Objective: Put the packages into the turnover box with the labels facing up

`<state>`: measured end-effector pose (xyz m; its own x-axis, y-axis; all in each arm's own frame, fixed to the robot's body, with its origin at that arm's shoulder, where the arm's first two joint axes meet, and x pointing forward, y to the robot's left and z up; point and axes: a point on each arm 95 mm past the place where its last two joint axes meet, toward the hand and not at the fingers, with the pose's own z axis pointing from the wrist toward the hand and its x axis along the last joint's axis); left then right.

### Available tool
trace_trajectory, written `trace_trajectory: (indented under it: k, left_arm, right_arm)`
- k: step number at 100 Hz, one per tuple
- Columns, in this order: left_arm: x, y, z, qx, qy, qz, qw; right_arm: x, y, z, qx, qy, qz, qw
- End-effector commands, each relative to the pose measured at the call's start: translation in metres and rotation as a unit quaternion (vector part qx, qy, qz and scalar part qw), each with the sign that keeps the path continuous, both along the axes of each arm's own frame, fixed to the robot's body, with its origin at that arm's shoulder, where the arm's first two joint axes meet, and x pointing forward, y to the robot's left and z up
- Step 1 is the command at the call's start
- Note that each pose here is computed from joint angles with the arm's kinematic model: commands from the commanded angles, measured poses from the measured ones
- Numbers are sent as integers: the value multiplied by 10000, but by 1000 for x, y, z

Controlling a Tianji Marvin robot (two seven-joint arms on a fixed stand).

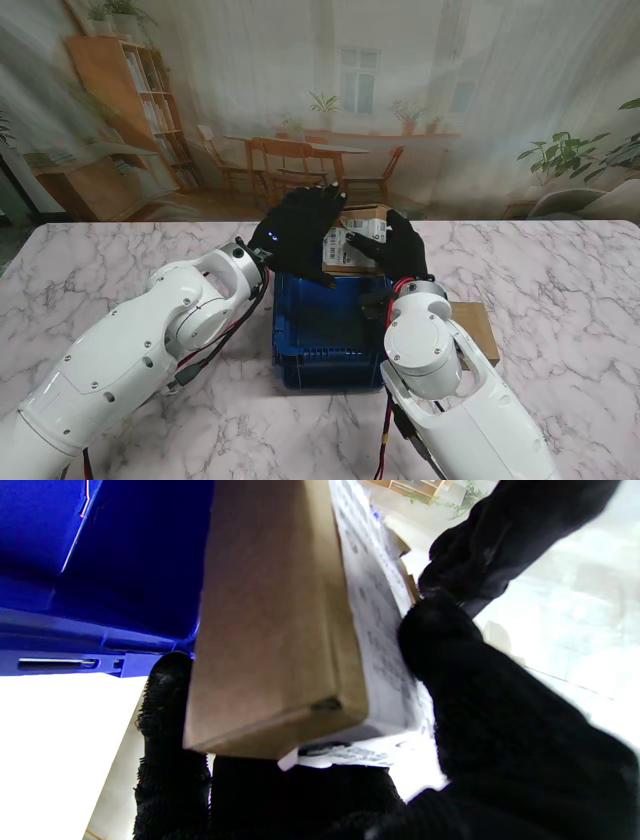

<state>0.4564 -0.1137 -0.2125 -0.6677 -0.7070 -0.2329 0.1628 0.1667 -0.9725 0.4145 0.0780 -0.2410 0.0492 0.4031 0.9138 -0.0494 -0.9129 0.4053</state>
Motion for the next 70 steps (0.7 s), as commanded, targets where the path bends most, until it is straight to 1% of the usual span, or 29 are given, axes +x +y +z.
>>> trace_trajectory:
  k: [1, 5, 14, 38, 70]
  left_arm:
    - [2, -4, -5, 11, 113, -3, 9999]
    - [4, -4, -5, 10, 52, -16, 10000]
    - [6, -3, -4, -47, 35, -17, 10000]
    - [11, 2, -3, -336, 141, -12, 9993]
    - [12, -2, -8, -288, 178, -39, 9994]
  right_arm:
    - [-2, 7, 4, 99, -20, 84, 9999]
    - [-2, 7, 4, 118, -5, 103, 9999]
    - [-3, 7, 3, 117, 29, 157, 9998]
    - [-5, 8, 0, 132, 47, 250, 9996]
    - [-7, 14, 2, 335, 150, 328, 9988]
